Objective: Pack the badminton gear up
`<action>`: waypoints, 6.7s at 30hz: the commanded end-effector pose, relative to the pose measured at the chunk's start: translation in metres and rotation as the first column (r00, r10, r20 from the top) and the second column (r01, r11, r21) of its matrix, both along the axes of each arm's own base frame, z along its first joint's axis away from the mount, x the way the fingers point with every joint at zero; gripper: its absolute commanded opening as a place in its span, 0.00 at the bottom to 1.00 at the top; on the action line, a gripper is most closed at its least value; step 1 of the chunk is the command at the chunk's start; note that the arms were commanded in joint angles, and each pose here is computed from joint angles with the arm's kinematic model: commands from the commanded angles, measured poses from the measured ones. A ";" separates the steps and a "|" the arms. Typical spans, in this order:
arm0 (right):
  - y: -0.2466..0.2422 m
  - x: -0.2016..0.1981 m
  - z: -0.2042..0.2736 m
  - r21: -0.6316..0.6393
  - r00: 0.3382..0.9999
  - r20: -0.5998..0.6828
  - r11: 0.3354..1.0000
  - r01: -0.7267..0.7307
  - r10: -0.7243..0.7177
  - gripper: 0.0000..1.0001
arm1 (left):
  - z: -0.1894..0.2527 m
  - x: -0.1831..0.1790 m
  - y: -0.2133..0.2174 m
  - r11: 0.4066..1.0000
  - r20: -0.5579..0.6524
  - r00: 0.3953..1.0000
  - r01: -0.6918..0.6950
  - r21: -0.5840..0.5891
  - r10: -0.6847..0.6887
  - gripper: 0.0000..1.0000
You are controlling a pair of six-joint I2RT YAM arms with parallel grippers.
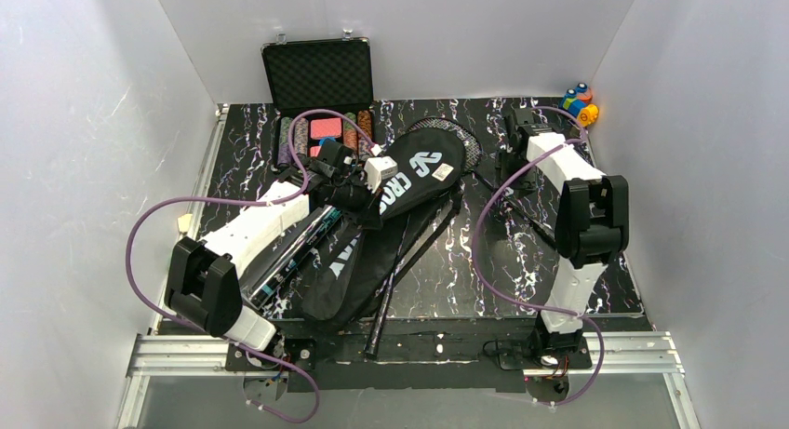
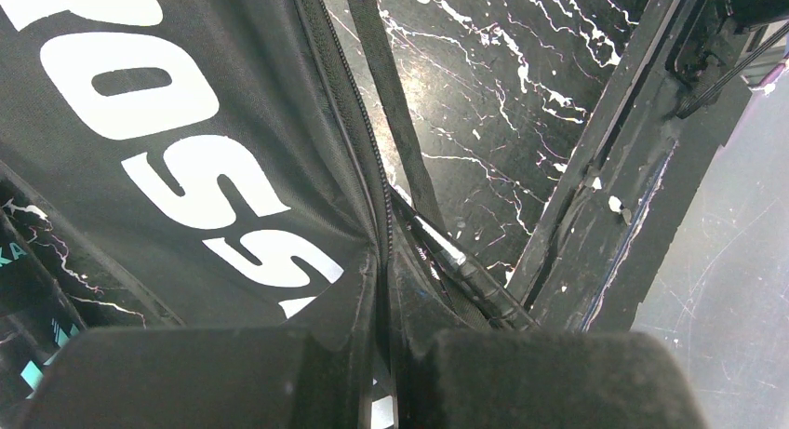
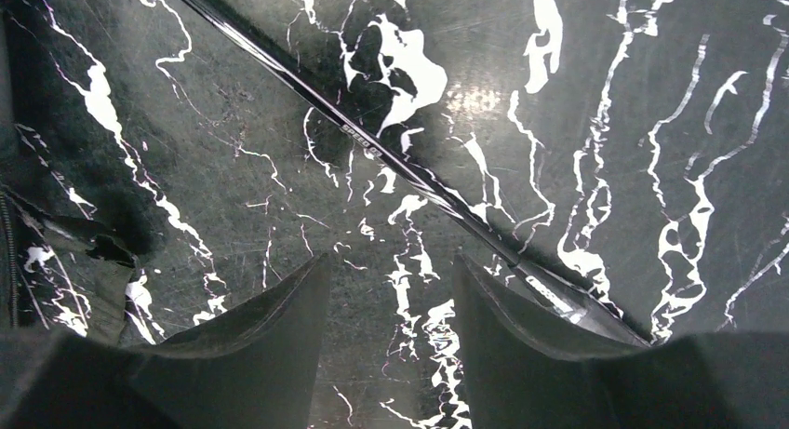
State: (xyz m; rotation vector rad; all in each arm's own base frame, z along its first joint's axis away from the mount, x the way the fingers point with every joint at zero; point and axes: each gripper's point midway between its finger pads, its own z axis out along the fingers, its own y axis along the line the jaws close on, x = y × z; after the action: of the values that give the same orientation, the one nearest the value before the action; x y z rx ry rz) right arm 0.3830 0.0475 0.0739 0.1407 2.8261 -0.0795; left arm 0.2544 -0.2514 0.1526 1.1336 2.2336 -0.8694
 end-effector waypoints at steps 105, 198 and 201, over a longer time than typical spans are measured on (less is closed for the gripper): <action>0.021 -0.012 -0.026 0.004 0.990 -0.125 0.997 -0.071 0.071 0.50 | 0.109 -0.012 0.027 0.977 0.133 0.982 -0.109 -0.184 0.135 0.00; 0.300 -0.175 0.028 0.424 0.939 -0.066 0.862 -0.279 0.336 0.01 | 0.054 0.005 0.014 0.985 0.002 0.994 -0.104 -0.138 0.105 0.00; 0.319 -0.154 0.029 0.448 0.942 -0.056 0.851 -0.273 0.332 0.01 | 0.052 0.003 0.016 0.986 -0.003 0.995 -0.100 -0.131 0.100 0.00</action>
State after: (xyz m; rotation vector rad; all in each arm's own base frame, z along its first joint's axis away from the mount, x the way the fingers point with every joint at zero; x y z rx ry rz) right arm 0.1982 0.3289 0.0806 -0.1910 3.0065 0.4850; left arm 0.2717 -0.2340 0.1867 0.9158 2.2409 -0.9135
